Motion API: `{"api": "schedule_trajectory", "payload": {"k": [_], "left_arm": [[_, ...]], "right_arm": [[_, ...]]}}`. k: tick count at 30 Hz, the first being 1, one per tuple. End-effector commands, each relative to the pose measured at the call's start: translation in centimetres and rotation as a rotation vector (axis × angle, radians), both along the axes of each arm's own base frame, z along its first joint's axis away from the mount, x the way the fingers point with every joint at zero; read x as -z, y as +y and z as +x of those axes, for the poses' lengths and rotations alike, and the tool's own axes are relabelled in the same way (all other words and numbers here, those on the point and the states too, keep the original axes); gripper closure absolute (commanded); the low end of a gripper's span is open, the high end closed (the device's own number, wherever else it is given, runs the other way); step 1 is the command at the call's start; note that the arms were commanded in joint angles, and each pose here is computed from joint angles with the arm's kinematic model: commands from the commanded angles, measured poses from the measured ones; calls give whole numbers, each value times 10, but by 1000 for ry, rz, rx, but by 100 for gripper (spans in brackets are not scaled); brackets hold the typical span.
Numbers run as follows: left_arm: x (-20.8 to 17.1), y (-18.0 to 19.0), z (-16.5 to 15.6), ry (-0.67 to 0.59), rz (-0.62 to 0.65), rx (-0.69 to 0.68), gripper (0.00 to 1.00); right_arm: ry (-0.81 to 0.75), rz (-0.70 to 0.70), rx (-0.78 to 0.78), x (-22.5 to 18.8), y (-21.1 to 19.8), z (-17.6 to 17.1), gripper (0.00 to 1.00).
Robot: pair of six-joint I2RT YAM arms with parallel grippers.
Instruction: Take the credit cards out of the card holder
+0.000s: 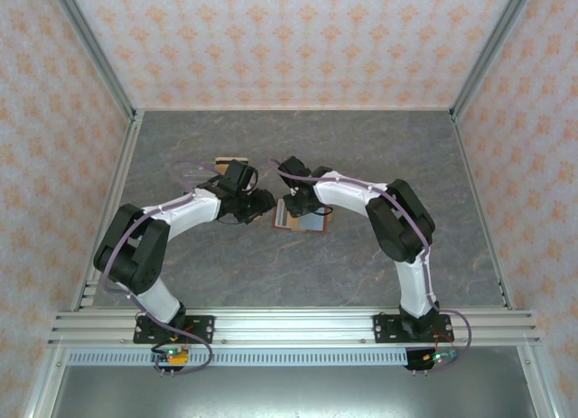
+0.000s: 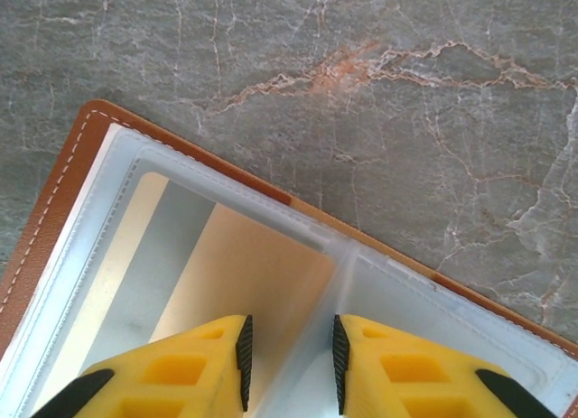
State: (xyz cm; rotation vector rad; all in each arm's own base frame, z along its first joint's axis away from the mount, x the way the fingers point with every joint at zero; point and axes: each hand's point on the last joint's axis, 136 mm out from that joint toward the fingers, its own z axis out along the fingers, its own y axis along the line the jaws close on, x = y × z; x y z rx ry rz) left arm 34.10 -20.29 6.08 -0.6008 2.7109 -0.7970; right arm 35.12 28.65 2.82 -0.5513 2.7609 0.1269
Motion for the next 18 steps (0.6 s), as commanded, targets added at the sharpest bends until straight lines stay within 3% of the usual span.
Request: {"api": "schedule_trajectory", "payload": {"k": [1,9,18], "left_arm": [[-7,-22,7,-28,-45,58,55],[4,-44,8,-8,-62,102,66],[15,-43,6,22,-31,103,65]], "right_arm": [[78,-44,7,17,-16,-13,72],[79,5,24,10,-18,-12,77],[80,8,27,11,-19,-11,77]]}}
